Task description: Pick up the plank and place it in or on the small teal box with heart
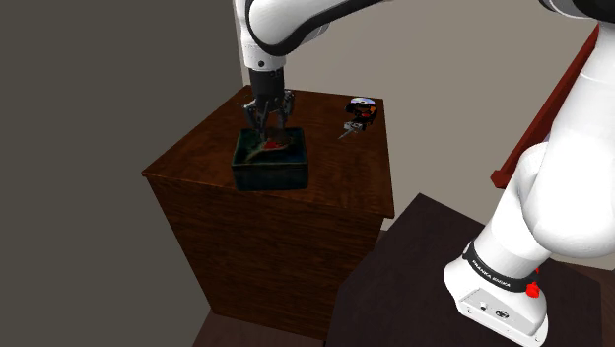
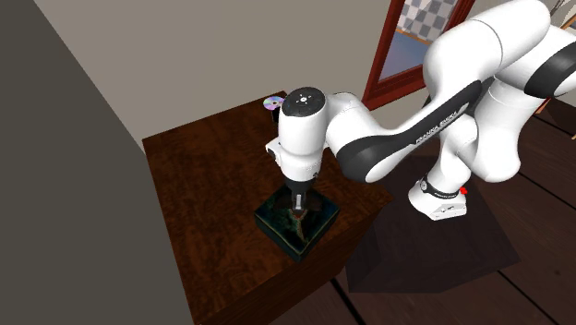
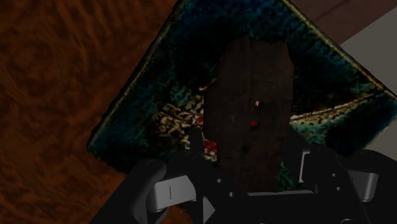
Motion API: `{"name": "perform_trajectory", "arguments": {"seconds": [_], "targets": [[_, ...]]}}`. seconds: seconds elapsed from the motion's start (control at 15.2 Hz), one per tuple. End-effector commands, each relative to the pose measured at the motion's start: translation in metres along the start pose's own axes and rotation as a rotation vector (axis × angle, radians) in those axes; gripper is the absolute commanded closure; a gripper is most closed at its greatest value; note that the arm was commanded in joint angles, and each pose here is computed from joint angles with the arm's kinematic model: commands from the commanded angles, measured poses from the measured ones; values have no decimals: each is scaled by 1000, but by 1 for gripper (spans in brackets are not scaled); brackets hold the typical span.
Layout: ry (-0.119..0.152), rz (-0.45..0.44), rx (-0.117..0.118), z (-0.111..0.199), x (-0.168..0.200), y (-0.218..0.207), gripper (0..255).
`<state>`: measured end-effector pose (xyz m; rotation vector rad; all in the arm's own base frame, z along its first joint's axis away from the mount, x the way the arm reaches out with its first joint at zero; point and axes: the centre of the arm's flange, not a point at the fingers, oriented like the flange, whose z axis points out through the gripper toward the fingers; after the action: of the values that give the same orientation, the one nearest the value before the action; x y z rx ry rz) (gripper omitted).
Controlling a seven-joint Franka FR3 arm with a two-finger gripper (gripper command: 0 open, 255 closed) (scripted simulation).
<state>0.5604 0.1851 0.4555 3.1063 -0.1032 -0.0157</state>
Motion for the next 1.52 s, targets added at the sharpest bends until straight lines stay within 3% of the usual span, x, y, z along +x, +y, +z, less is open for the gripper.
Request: {"name": "perform_trajectory", "arguments": {"seconds": [0.0, 0.59, 0.66, 0.99, 1.25, 1.45], "targets": [[0, 0, 0, 10, -1, 0, 255], [0, 0, 0, 18, -1, 0, 255], [0, 0, 0, 18, -1, 0, 0], [0, 0, 0, 18, -1, 0, 0], [0, 0, 0, -32, -1, 0, 0], [0, 0, 0, -32, -1, 0, 0]]}}
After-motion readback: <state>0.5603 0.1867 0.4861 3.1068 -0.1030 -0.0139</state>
